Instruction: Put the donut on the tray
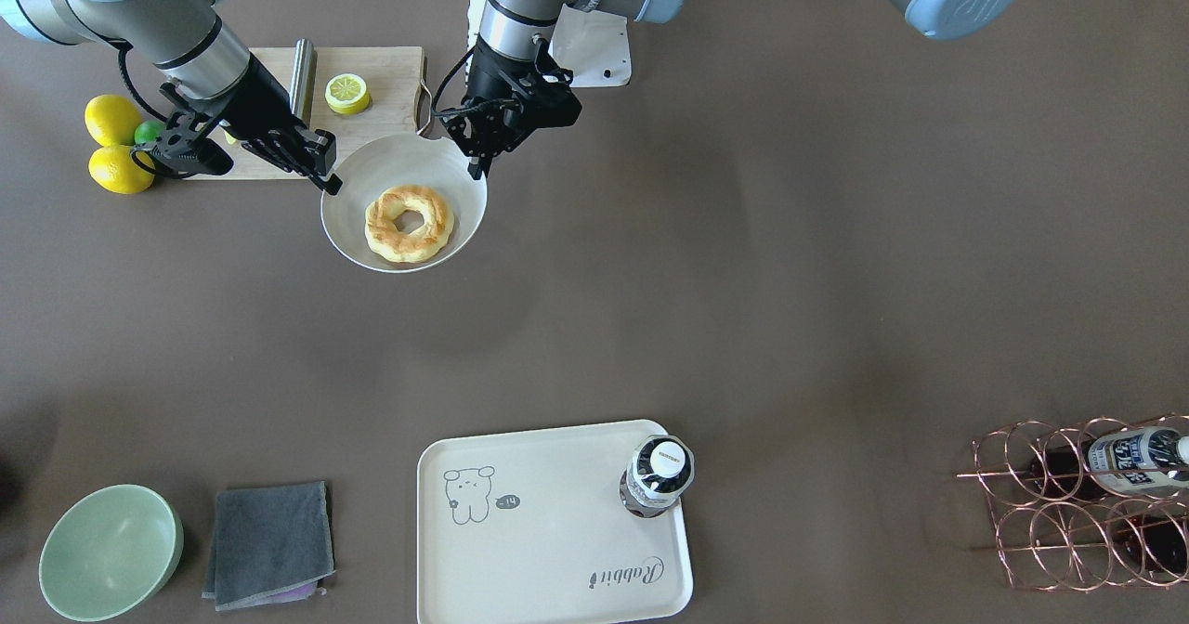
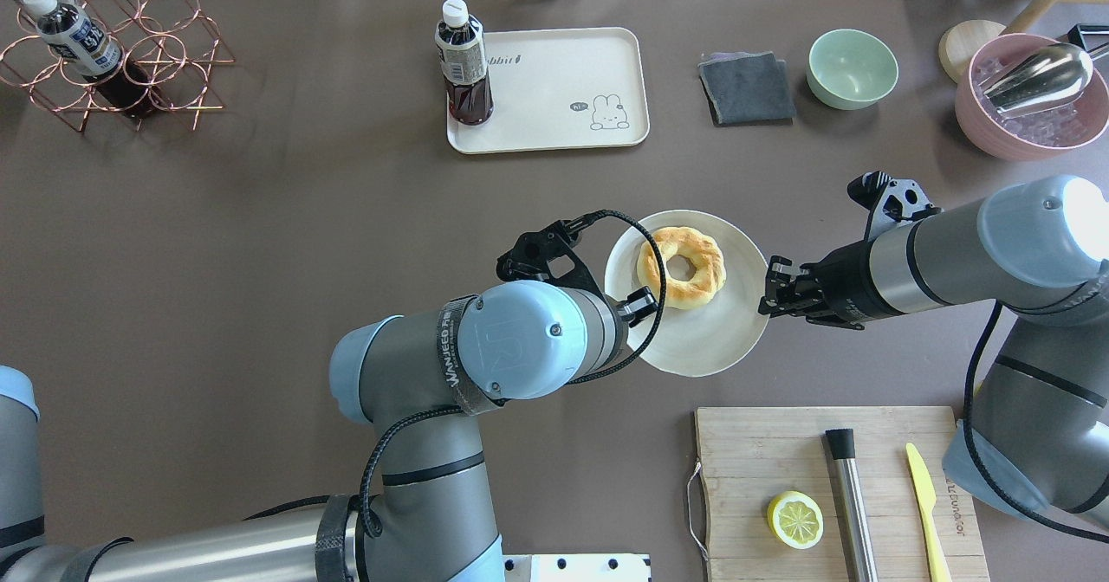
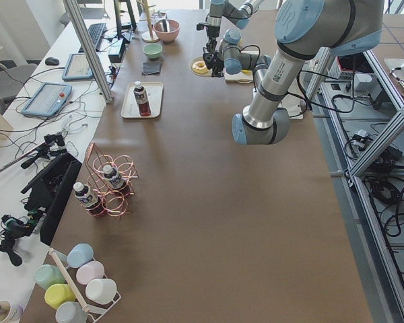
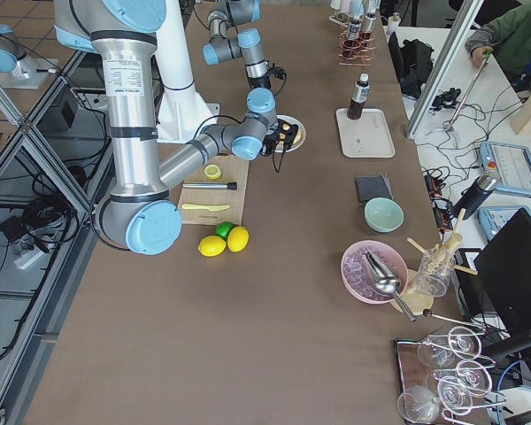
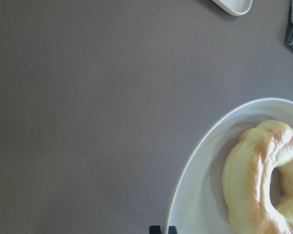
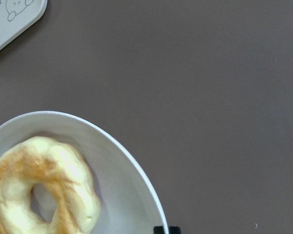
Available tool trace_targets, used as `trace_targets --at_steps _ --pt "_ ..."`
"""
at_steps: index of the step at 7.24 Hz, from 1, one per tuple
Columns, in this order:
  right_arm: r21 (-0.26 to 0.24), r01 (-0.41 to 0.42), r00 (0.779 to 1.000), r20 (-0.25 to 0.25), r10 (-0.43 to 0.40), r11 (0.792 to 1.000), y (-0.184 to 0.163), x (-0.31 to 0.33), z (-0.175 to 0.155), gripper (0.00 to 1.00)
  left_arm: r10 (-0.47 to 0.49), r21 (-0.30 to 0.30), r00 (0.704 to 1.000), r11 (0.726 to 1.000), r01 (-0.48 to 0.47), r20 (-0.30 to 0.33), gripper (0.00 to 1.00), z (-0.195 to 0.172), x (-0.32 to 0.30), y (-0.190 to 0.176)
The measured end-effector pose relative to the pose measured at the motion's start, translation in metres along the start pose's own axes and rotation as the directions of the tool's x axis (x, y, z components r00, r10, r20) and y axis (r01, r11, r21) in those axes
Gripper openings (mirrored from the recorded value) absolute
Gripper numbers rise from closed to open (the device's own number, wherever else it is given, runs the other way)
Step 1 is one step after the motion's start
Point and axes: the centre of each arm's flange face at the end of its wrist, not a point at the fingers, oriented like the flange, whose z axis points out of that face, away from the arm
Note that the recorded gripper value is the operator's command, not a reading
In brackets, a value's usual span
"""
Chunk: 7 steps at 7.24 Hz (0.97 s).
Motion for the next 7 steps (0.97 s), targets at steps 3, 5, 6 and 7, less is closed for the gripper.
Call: trace_targets --at_steps 3,5,6,7 --pt "-0.005 -0.011 1.000 0.015 0.011 1.000 0.001 -0.001 -0.001 0.00 0.045 -0.007 0.999 0.999 -0.045 -0.006 0.98 -0.008 -0.013 -0.003" --pt "-0.008 -0.021 1.000 0.022 0.021 1.000 0.001 -0.001 -0.001 0.00 0.098 -0.008 0.995 0.995 -0.098 -0.011 0.98 -0.020 -0.033 -0.011" --pt "-0.008 -0.029 0.999 0.024 0.030 1.000 0.001 -0.002 -0.001 0.00 0.146 -0.017 0.989 0.989 -0.147 -0.020 0.98 -0.035 -0.049 -0.018" --pt "-0.006 -0.036 0.999 0.027 0.036 0.999 0.001 -0.004 -0.001 0.00 0.181 -0.043 0.983 0.983 -0.181 -0.016 0.98 -0.047 -0.068 -0.031"
